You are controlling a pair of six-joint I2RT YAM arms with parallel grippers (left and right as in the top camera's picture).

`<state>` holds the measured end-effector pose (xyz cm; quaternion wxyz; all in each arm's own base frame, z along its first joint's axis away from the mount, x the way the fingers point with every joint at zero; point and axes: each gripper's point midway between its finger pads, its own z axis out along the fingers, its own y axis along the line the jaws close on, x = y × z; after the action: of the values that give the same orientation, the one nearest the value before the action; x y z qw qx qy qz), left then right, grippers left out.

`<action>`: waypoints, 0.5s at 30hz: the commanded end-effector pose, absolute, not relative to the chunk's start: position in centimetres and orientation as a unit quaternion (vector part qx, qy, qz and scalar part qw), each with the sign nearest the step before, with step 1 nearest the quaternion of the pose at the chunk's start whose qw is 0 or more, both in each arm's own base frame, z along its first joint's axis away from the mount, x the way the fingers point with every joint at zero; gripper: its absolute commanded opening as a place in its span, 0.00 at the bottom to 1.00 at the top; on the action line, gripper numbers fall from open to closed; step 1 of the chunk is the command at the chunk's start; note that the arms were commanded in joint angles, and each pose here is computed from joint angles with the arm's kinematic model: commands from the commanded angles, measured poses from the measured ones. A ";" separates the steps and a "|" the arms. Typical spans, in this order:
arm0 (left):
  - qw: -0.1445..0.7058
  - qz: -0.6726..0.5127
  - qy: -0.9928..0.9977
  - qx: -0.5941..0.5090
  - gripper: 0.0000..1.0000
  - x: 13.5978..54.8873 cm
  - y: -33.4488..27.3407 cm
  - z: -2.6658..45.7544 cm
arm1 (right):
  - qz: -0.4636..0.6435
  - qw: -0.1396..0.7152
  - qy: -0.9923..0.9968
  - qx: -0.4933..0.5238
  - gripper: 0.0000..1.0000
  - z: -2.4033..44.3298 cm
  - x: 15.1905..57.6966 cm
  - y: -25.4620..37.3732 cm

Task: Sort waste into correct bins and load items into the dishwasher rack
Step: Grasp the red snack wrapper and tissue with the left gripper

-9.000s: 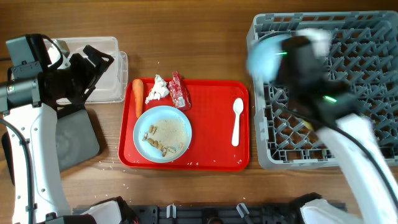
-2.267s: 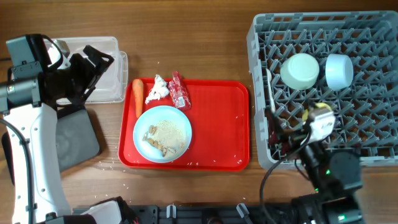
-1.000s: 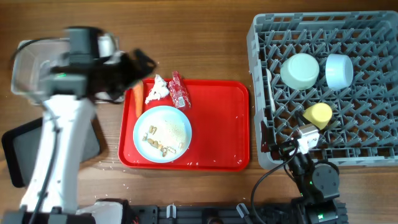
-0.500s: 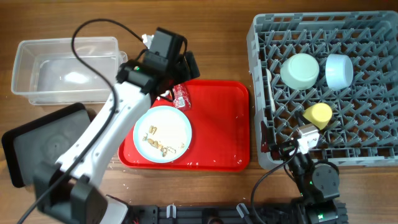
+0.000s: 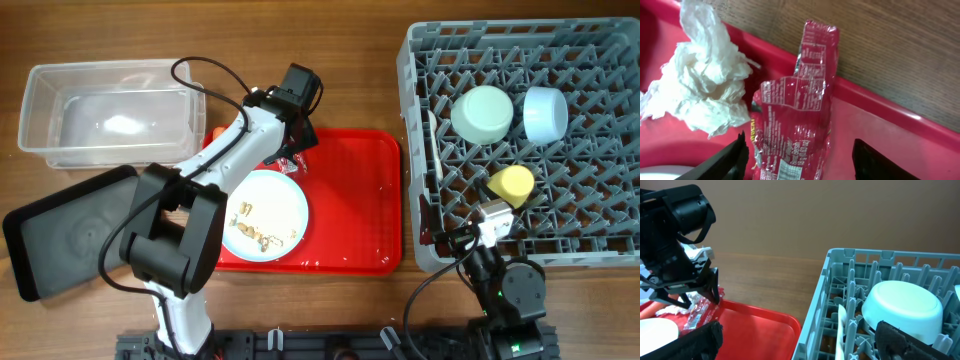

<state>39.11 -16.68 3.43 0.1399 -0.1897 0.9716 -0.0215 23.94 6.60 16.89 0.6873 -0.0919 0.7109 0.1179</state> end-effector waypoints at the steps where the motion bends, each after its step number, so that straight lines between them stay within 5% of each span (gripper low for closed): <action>1: 0.134 -0.005 0.971 -0.199 0.66 39.3 -16.2 1.9 | 0.109 0.688 0.711 -0.092 1.00 16.8 24.0 6.4; 5: 0.116 0.000 0.974 -0.195 0.62 38.8 -16.4 0.4 | 0.109 0.688 0.711 -0.092 1.00 16.8 24.0 6.4; 8: 0.114 -0.022 0.974 -0.195 0.44 39.0 -17.1 0.5 | 0.109 0.688 0.711 -0.092 0.99 16.8 24.0 6.4; 10: 0.106 -0.042 0.975 -0.193 0.04 39.2 -17.7 0.9 | 0.109 0.688 0.711 -0.092 1.00 16.8 24.0 6.4; 15: 0.096 -0.089 0.968 -0.213 0.04 39.6 -17.1 6.0 | 0.109 0.688 0.711 -0.092 1.00 16.8 24.0 6.4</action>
<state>38.12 -17.36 1.07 0.0796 -0.1958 0.9766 -0.0398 23.94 6.60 16.88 0.6871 -0.0919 0.7110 0.1179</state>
